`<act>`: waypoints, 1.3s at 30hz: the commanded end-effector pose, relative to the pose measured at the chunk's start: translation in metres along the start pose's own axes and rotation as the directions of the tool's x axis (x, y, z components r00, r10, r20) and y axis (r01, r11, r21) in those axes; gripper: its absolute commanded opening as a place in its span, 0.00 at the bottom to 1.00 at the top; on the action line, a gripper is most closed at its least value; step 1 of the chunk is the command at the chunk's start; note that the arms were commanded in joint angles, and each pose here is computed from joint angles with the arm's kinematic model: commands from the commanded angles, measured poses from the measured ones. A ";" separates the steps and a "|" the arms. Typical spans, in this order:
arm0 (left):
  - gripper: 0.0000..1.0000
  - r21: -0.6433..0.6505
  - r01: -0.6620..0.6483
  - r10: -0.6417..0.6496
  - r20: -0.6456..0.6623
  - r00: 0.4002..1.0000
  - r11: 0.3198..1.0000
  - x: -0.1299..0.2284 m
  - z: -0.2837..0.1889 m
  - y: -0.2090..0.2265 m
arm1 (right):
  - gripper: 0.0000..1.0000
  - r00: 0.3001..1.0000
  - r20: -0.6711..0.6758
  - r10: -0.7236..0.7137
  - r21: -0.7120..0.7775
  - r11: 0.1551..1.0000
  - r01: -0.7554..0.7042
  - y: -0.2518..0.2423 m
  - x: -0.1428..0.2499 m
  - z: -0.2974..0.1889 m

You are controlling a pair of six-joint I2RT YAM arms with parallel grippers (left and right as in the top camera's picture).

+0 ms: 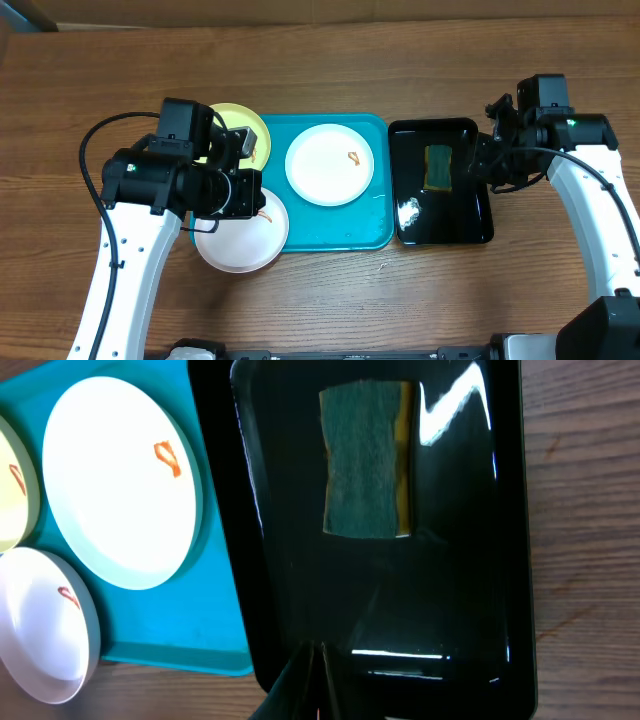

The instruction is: Clean dirty plates on tray and stack at the side

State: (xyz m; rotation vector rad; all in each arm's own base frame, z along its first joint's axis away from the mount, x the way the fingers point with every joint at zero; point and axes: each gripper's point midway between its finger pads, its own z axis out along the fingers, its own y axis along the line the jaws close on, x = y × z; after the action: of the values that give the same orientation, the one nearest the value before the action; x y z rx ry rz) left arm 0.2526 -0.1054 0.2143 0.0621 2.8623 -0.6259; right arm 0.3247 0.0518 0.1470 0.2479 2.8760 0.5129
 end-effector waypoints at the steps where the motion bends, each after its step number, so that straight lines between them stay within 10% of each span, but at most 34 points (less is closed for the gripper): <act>1: 0.04 0.004 0.005 -0.005 -0.021 1.000 1.000 0.003 0.004 -0.004 | 0.07 1.000 0.005 -0.001 -0.006 1.000 0.001 0.000 -0.002 0.002; 4: 0.04 0.008 -0.016 0.016 -0.022 1.000 1.000 0.004 0.006 -0.008 | 0.24 1.000 0.014 -0.003 -0.008 1.000 0.003 0.000 -0.004 0.002; 11: 0.04 0.009 -0.055 0.055 0.002 0.998 0.998 -0.003 0.010 -0.015 | 0.25 0.998 0.029 0.049 0.014 0.999 -0.050 -0.004 -0.010 0.005; 23: 0.37 -0.178 0.072 -0.080 -0.038 0.996 0.981 -0.023 0.052 0.017 | 0.45 0.998 0.005 0.063 0.029 0.998 -0.063 -0.014 -0.022 0.036; 39: 0.49 -0.263 0.091 -0.095 -0.004 0.995 0.961 -0.083 0.154 0.053 | 0.47 0.999 -0.001 -0.037 0.311 0.950 0.035 -0.022 -0.033 0.118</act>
State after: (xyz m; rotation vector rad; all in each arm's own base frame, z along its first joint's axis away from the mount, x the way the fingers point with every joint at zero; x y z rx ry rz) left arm 0.3630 -0.1222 0.0956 -0.0854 2.9198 -0.2932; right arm 0.3778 0.0691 0.0406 0.2416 2.9645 0.2155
